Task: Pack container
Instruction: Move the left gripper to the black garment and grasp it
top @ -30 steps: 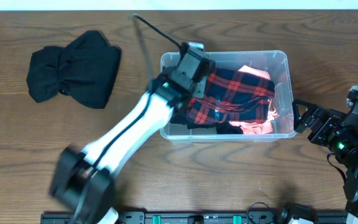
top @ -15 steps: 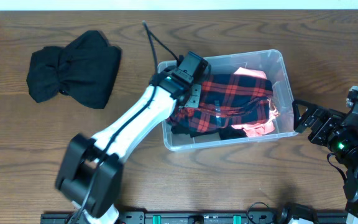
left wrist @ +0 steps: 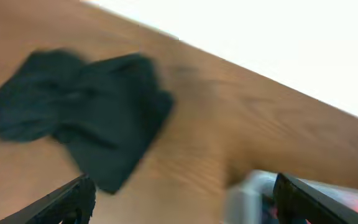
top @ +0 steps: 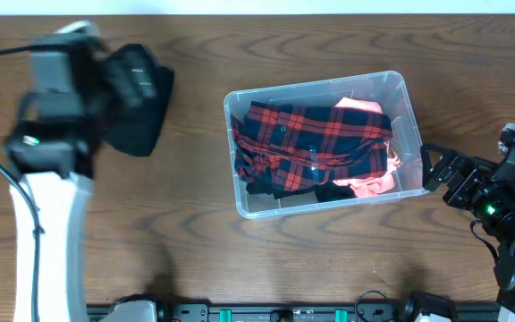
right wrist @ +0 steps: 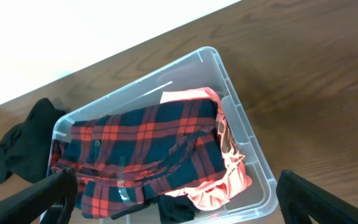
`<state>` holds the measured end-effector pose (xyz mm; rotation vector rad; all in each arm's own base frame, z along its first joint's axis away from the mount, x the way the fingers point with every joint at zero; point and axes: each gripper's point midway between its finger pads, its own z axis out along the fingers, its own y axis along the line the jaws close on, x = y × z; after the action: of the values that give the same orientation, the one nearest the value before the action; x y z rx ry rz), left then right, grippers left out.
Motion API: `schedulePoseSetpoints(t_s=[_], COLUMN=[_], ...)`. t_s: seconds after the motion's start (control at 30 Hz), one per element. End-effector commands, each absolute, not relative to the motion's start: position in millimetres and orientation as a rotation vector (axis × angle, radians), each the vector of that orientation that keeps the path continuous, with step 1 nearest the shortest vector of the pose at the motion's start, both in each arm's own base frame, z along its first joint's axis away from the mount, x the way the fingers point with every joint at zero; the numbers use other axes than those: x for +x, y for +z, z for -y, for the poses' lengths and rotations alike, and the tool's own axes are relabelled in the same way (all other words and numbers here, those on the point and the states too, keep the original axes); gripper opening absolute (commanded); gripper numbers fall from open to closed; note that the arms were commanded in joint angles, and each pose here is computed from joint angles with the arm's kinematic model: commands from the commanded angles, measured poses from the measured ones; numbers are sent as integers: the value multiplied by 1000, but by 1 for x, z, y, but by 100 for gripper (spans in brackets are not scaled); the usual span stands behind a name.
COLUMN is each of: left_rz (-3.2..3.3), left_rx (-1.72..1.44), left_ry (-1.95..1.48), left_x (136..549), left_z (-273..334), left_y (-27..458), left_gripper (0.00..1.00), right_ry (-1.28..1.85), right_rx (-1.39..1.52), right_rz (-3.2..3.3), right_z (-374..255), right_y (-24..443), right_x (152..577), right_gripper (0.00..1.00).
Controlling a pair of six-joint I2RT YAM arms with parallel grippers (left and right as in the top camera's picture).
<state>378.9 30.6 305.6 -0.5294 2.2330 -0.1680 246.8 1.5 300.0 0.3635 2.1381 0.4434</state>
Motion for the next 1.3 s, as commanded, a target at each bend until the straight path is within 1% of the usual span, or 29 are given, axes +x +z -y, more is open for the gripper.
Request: schedulePoseSetpoints(t_s=[0.0,0.23,0.33,0.5,0.77,0.9,1.07,1.17,1.27], left_rz=[-2294,-2271,-2228,-2189,-2170,-2146,-2174,-2188,-2202], left_rx=[-728,-1049,-1106,-1203,-1133,-1053,-1033,-999,-969], left_ry=[-256,-420,-521,-556,-659,-783,-805,-811,-819], left_x=[386,394,398,395,411,428,437,445,453], left_z=[-84,-187,-222,-266,-283,-270,-257,-248,-238], left_y=[265,191,160,114,62,50,35,31,27], left_gripper=[92,94,95,96,96,96,96,94,87], right_ry=[432,432,432,432,432,432,432,432,432], right_rx=[373,373,373,373,373,373,373,373,373], right_rz=[-2127,-2127,-2127,-2127,-2127,-2127,-2127,-2127,-2127], right_z=[1,1,1,1,1,1,1,1,1], right_y=[303,303,303,303,303,303,303,303,303], right_x=[246,246,246,246,246,246,246,246,246], right_gripper=[99,99,99,99,99,99,99,99,99])
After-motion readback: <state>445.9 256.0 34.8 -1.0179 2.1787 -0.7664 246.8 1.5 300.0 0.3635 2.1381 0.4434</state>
